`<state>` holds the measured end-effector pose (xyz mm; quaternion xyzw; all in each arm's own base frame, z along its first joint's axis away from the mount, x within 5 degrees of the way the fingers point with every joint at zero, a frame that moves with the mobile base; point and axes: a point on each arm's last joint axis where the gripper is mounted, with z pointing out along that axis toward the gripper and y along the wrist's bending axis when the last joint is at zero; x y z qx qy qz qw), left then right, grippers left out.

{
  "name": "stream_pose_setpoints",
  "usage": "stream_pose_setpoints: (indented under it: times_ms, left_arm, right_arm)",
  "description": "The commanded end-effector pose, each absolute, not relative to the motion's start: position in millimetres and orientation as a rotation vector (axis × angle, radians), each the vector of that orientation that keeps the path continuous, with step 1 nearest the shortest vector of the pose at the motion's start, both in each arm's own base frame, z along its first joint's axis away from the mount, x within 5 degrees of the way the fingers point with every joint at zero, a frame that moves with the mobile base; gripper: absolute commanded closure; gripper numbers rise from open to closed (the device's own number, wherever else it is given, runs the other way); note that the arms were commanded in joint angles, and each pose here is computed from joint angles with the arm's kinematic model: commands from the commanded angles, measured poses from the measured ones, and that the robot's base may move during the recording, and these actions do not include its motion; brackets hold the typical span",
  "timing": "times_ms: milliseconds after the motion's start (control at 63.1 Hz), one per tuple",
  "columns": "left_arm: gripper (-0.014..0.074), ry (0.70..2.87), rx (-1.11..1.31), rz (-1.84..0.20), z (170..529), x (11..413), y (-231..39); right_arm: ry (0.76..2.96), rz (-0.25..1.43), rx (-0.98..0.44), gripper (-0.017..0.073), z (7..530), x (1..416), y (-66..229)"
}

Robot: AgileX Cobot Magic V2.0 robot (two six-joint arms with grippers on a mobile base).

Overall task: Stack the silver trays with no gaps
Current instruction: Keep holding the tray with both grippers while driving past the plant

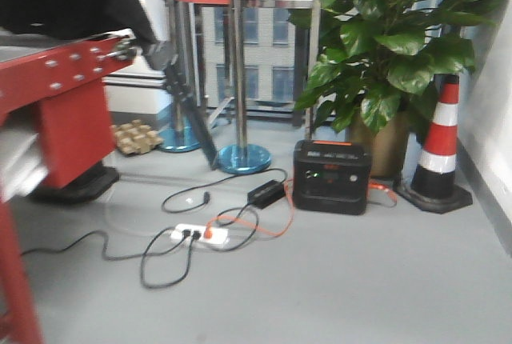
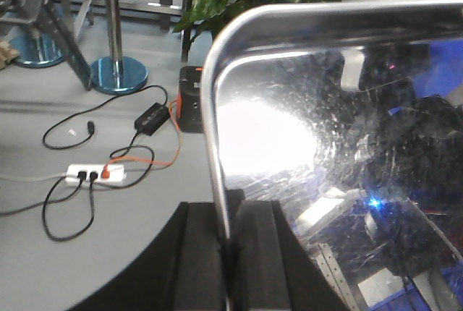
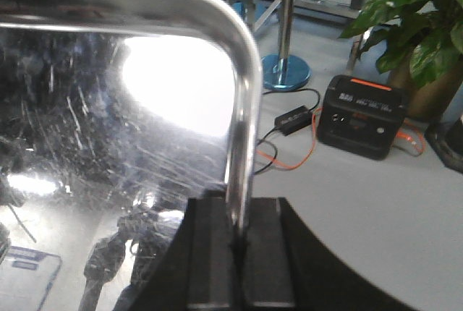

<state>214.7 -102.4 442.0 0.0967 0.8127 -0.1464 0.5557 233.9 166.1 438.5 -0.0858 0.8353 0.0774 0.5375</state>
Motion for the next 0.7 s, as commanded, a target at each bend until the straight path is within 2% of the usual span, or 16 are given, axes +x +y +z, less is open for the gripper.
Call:
stream_pose_setpoints:
  times_ms: [0, 681]
  left_arm:
    - [0.061, 1.858, 0.242, -0.402, 449.5, 210.5, -107.1]
    - [0.061, 1.858, 0.242, -0.4, 449.5, 210.6, -107.1]
  right_arm:
    - [1.902, 0.238, -0.252, 0.0638, 446.9, 233.9, 171.2]
    - [1.665, 0.449, -0.353, 0.0638, 467.2, 231.2, 189.2]
